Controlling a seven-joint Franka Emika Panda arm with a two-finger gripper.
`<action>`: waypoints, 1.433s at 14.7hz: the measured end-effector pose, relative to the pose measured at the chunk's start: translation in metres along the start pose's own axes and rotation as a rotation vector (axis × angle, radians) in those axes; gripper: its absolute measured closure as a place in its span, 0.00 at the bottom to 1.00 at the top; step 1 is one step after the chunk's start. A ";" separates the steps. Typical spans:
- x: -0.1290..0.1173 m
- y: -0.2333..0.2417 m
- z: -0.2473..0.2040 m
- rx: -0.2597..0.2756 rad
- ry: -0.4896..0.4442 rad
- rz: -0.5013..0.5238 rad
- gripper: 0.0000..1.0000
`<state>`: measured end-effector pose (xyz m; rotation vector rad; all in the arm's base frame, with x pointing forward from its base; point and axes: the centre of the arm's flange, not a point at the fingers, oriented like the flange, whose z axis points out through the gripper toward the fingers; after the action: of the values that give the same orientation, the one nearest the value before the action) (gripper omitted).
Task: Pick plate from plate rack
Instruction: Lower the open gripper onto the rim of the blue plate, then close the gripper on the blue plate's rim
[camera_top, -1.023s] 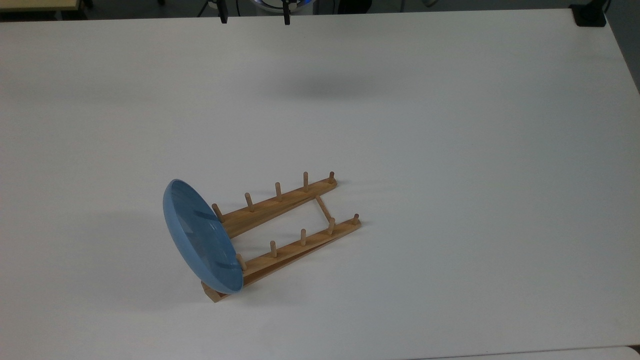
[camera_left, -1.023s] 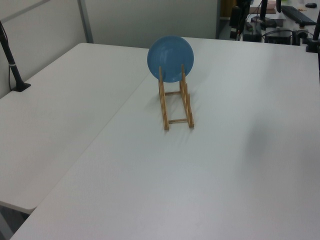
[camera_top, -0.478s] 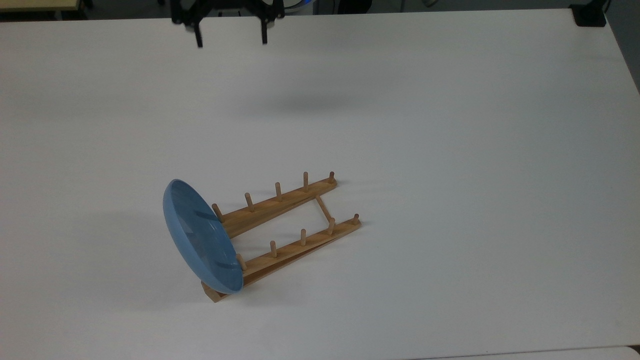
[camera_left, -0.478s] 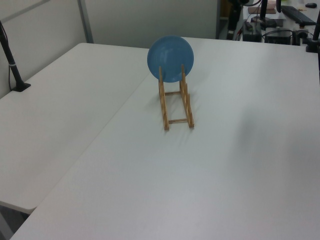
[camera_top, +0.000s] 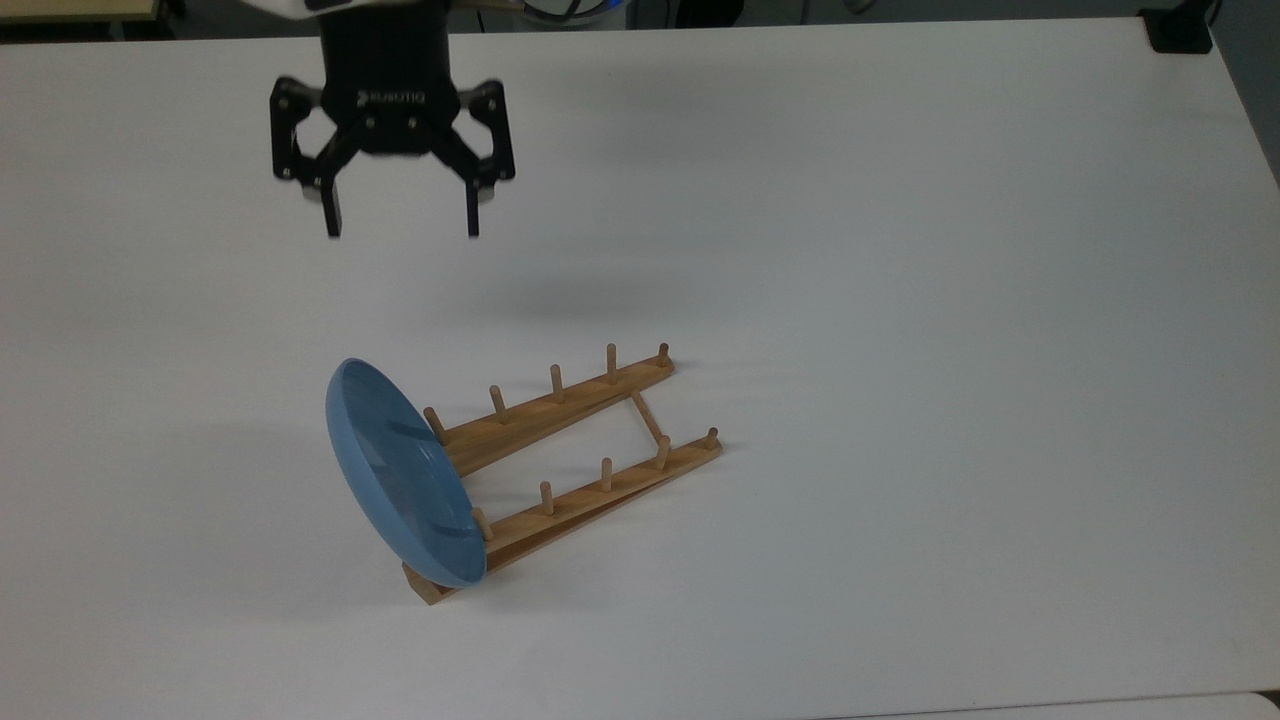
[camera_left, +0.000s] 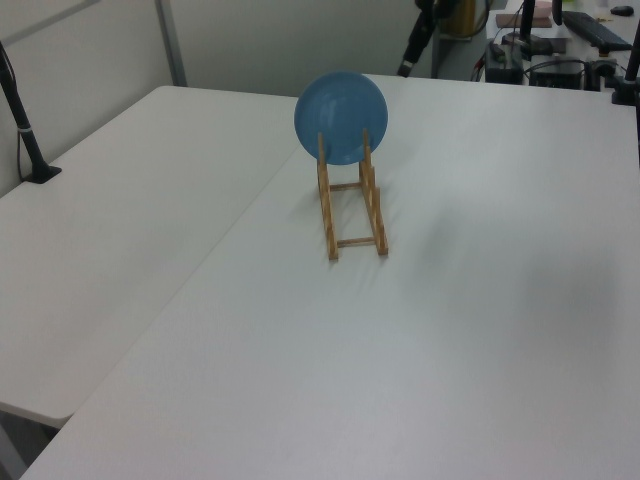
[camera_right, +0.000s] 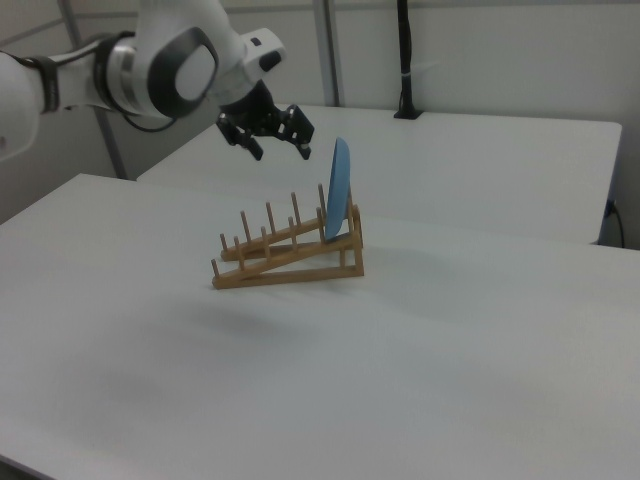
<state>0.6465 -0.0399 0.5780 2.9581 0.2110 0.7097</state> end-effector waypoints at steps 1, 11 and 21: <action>0.004 0.003 0.008 0.008 0.038 0.025 0.00; 0.013 0.019 0.096 -0.006 0.240 0.119 0.09; 0.011 0.036 0.102 -0.022 0.270 0.179 0.87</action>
<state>0.7072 -0.0797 0.4969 2.8761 -0.0442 1.1270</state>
